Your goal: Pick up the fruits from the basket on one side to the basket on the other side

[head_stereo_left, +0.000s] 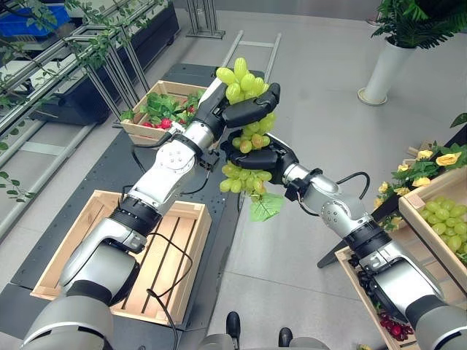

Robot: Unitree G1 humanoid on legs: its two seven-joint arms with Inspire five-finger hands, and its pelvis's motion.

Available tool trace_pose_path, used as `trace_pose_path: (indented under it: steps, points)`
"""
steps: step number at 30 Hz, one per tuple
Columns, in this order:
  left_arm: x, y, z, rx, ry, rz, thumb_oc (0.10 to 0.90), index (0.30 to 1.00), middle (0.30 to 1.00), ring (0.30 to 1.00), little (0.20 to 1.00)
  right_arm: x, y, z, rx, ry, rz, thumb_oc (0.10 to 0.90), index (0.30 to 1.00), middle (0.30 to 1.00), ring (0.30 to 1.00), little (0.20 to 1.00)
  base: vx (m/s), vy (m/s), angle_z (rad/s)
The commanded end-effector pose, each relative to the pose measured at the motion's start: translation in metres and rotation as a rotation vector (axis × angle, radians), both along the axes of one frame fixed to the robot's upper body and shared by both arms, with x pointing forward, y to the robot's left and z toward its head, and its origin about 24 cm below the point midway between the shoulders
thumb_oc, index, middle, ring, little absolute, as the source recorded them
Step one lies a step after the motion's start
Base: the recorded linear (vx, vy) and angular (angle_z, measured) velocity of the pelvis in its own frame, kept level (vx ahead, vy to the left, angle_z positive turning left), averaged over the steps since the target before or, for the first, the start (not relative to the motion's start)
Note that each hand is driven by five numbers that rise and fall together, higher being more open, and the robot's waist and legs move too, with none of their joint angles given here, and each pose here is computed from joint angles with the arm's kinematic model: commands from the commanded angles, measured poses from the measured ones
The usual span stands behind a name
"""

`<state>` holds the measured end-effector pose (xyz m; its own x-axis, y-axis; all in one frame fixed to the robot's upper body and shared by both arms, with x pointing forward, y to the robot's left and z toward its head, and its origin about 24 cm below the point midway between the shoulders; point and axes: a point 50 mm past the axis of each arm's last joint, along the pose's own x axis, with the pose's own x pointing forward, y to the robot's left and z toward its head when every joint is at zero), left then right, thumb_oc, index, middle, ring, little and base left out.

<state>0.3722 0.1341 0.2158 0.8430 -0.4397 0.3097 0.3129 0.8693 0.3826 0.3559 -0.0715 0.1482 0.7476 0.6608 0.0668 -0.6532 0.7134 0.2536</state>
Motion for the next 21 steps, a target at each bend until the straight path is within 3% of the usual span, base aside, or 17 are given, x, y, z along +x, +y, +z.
trace_pose_path:
  steps: [1, 9, 16, 21]
  points:
    - [0.018, 0.006, 0.036, -0.091, -0.105, 0.129, 0.8, 0.9, 0.9, 0.9, 0.9, 0.005, 0.01, 0.04, 0.244, -0.148, -0.02, 0.4, 0.3, 0.3, 0.3, 0.3, 0.0, 0.0, 0.0]
    - [0.024, 0.04, 0.019, -0.085, -0.058, 0.297, 0.8, 0.9, 0.9, 0.9, 0.9, 0.01, -0.016, 0.027, 0.234, -0.113, -0.095, 0.4, 0.3, 0.3, 0.3, 0.3, 0.0, 0.001, 0.0]
    - [0.026, 0.094, -0.02, -0.082, 0.129, 0.511, 0.8, 0.9, 0.9, 0.9, 0.9, 0.012, -0.046, 0.005, 0.216, -0.065, -0.171, 0.4, 0.3, 0.3, 0.3, 0.3, 0.0, 0.0, 0.0]
    - [0.021, 0.117, -0.038, -0.051, 0.192, 0.578, 0.8, 0.9, 0.9, 0.9, 0.9, 0.009, -0.056, -0.006, 0.194, -0.039, -0.2, 0.4, 0.3, 0.3, 0.3, 0.3, 0.03, 0.004, -0.1]
